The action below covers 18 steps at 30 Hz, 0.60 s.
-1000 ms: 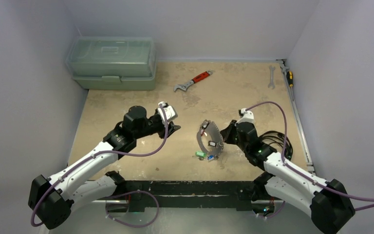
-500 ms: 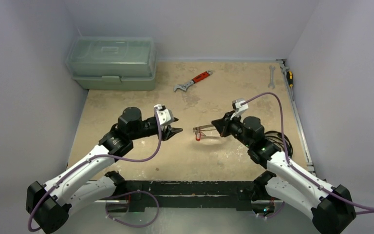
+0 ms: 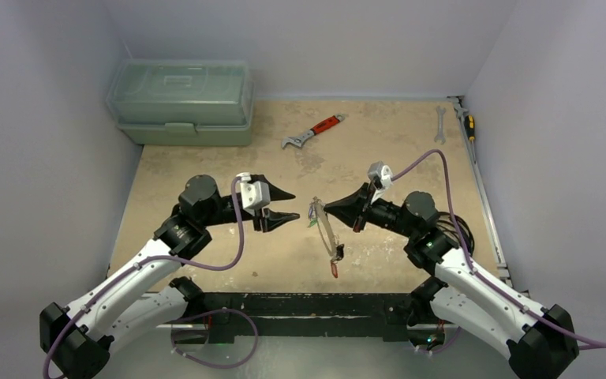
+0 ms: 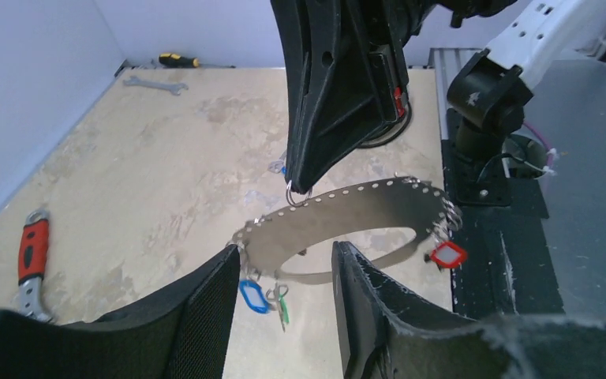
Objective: Put the keys on the keyring
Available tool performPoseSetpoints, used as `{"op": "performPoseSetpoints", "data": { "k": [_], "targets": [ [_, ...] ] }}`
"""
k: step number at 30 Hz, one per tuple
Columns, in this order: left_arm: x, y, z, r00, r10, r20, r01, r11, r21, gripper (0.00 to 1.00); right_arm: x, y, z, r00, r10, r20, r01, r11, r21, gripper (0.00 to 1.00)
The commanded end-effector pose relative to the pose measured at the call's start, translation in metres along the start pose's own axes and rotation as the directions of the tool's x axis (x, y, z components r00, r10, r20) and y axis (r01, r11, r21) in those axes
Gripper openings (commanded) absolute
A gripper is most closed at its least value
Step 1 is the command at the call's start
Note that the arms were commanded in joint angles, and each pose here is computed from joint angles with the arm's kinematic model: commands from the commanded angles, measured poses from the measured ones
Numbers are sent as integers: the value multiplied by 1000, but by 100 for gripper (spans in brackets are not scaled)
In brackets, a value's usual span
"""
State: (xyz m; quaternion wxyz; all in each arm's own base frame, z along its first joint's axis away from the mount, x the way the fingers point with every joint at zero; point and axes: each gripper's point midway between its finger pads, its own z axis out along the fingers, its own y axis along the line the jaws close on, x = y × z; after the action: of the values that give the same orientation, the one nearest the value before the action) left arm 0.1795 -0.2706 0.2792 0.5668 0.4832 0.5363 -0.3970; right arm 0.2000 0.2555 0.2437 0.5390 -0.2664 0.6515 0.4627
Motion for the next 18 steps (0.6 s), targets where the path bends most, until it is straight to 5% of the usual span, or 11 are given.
{"op": "performPoseSetpoints", "data": {
  "k": [1,18],
  "targets": [
    [-18,-16,0,997,8,83,-16,996,93,44,-53,54,-2,986,-69,153,106,963,-247,0],
    [-24,-34,6,988,-98,120,69,971,229,29,-88,92,-8,952,34,305,104,900,-424,0]
  ]
}}
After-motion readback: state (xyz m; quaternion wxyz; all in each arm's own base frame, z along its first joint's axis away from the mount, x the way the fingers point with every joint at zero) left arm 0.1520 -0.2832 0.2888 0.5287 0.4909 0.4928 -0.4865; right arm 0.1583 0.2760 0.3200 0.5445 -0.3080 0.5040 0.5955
